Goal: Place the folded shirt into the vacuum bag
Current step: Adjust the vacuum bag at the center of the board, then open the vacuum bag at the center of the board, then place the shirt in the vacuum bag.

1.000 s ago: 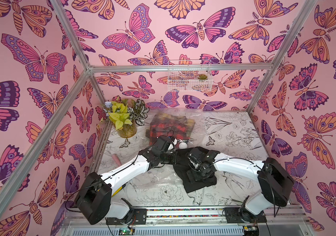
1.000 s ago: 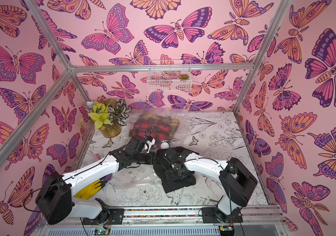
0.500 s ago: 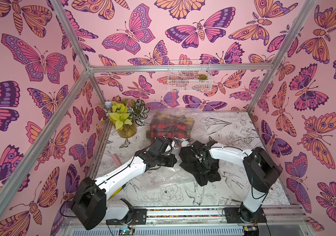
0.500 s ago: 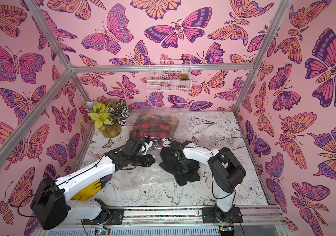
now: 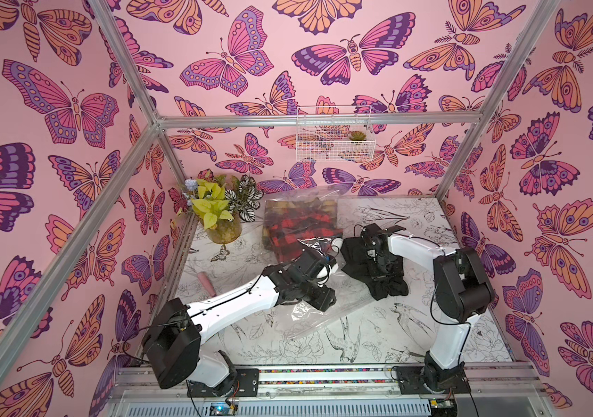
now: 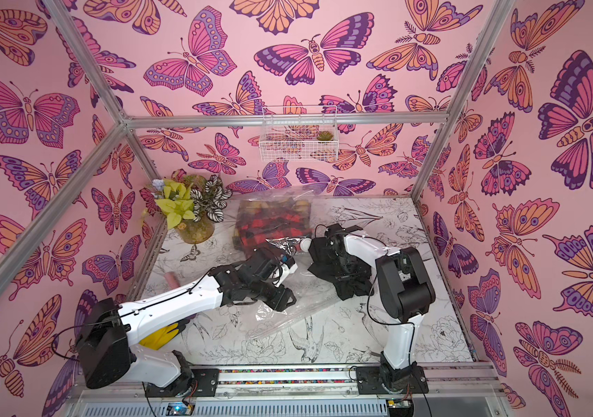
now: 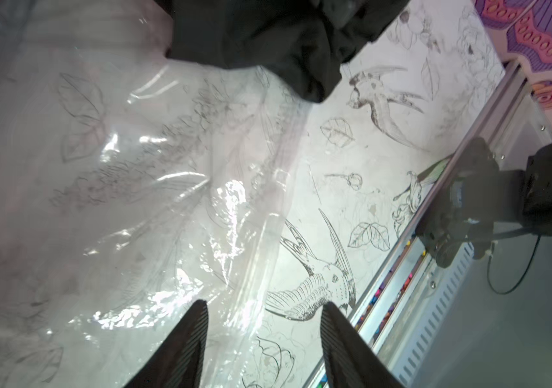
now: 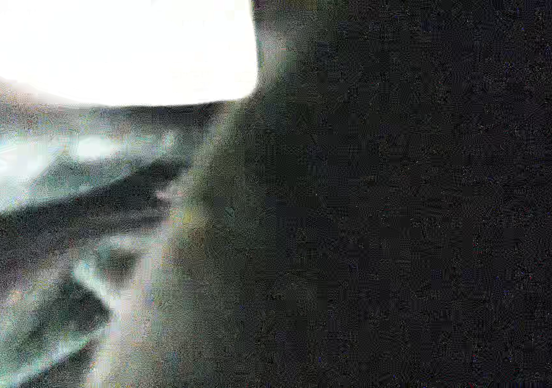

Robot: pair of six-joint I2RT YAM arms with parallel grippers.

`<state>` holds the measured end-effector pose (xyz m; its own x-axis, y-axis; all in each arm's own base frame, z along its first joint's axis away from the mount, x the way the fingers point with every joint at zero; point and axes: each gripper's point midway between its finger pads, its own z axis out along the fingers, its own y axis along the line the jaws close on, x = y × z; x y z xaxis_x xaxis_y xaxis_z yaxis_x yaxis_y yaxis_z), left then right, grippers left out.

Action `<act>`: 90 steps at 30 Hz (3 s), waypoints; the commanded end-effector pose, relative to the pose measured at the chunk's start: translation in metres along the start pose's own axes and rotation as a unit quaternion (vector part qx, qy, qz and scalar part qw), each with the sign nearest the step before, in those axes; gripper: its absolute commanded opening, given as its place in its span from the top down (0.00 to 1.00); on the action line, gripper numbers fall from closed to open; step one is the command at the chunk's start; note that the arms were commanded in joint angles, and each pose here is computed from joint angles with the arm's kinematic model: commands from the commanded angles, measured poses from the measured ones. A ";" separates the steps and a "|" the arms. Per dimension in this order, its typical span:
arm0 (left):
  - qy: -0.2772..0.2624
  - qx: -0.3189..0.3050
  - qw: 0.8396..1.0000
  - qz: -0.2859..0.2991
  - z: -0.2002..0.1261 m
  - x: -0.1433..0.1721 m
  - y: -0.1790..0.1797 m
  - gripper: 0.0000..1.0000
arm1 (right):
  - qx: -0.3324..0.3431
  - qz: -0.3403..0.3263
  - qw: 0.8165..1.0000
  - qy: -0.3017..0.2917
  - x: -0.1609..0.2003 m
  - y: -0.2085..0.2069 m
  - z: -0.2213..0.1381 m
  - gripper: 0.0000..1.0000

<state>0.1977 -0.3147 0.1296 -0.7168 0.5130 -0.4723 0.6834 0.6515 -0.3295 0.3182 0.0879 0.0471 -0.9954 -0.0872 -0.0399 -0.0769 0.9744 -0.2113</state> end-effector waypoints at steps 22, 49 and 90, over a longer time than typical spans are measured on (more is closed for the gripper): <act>0.165 -0.219 0.938 0.213 0.069 0.039 0.026 0.43 | -0.174 0.133 0.962 -0.161 0.049 -0.052 -0.138 1.00; -0.073 -0.051 0.994 -0.061 -0.007 -0.054 0.014 1.00 | -0.459 -0.133 0.841 -0.252 0.171 0.098 -0.227 1.00; -0.164 0.033 0.986 -0.016 -0.075 -0.076 -0.045 1.00 | -0.259 -0.204 0.928 -0.176 0.074 0.149 -0.138 1.00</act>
<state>0.2274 -0.3325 0.2398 -0.6653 0.2591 -0.7002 0.6452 0.6714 -0.3647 0.1921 0.2308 0.1334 -0.8328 -0.4816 -0.2729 -0.5302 0.8357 0.1430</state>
